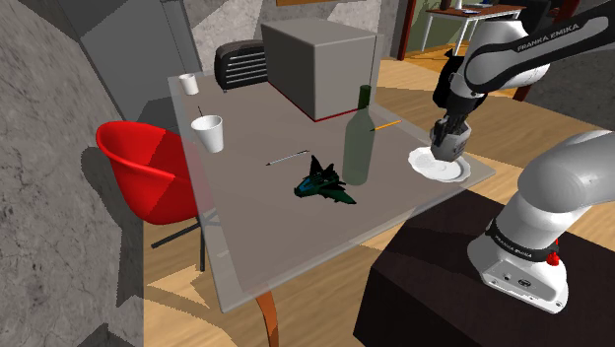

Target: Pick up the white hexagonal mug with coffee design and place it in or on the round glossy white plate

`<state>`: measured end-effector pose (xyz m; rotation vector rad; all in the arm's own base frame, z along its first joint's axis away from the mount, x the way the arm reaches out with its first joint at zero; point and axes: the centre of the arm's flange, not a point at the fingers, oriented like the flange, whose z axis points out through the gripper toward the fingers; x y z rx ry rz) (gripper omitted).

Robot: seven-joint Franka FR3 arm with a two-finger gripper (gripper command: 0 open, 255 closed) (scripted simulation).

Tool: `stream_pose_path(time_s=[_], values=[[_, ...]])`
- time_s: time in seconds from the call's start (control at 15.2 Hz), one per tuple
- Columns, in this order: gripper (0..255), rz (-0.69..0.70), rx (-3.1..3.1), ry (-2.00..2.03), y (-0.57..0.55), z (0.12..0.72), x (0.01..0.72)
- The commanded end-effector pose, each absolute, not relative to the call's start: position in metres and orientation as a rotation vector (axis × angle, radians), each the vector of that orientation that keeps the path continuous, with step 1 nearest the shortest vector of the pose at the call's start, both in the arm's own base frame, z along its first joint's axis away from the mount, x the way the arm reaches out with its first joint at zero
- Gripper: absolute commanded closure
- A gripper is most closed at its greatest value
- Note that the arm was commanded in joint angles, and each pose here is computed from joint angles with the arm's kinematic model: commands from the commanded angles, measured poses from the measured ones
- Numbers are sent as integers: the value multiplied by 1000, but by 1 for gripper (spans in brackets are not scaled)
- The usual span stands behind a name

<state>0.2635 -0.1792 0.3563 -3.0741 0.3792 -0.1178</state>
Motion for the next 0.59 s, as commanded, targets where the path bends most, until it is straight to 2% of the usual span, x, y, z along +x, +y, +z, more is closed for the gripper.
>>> stream_pose_path(time_s=[0.0,0.53], values=[[255,-120,-3074,379,-179,347,263],[255,-120,-3074,379,-179,335,263]])
